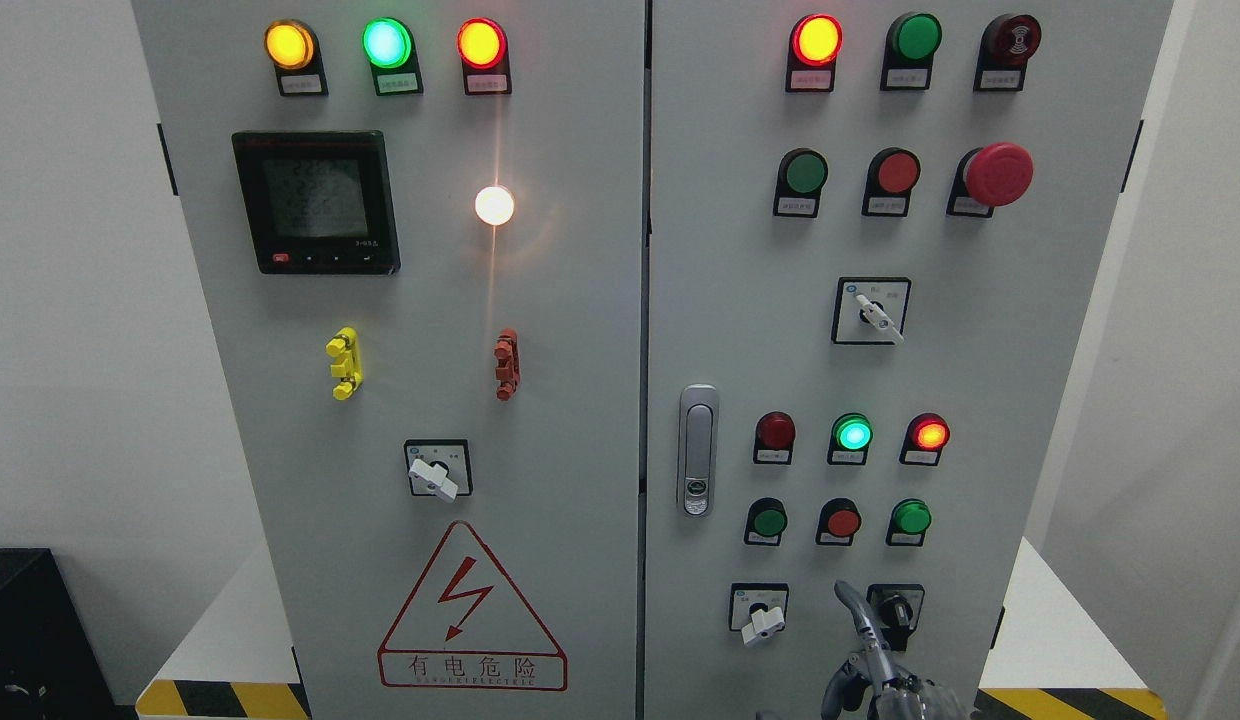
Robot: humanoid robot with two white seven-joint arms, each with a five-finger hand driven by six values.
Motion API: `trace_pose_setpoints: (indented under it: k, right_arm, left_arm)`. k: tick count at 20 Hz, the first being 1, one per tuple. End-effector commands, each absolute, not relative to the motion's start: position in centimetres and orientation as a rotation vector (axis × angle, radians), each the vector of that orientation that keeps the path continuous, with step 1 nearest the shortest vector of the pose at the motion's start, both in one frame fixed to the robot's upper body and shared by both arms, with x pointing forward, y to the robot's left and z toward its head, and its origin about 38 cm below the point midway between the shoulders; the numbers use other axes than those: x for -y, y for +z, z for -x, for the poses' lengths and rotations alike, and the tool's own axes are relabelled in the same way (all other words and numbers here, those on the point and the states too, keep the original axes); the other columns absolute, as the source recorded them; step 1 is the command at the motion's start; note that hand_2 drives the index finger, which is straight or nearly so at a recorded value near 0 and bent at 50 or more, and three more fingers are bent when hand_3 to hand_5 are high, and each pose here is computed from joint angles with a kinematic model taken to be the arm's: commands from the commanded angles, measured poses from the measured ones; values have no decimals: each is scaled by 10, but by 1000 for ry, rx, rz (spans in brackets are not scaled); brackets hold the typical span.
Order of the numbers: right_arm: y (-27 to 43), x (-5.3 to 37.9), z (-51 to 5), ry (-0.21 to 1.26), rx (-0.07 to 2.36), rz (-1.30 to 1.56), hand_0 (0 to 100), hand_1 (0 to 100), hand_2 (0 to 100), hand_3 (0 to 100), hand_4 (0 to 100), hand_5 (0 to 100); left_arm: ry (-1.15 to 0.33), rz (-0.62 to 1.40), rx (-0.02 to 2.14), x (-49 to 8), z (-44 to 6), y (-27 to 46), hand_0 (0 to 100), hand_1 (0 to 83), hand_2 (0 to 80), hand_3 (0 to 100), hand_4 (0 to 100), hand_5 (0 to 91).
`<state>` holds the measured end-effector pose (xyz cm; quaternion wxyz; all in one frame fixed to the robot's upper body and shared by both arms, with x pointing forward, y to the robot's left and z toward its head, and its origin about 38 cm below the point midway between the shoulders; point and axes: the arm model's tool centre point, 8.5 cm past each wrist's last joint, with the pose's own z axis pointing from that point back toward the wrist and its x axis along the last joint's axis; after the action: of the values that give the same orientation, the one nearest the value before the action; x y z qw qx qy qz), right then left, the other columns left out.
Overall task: Press green start button
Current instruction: 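Raise the right hand toward the lower green push button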
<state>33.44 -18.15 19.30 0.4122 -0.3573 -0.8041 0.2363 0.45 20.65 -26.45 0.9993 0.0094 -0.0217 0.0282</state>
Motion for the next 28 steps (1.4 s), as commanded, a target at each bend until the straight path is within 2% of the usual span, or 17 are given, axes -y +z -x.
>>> trace_pose_setpoints:
  k: [1,28]
  right_arm:
    - [183,188,-354,684,1946,1040,305,339,0,872,855,1000]
    - [184,161,-402,783,1956,1035,395,328,0,881,865,1000]
  left_arm:
    - [55,-15,93,-206,-29,-264,120,556,0,0,0,0]
    - [55,-16,93,-207,-29,-264,120,556,0,0,0,0]
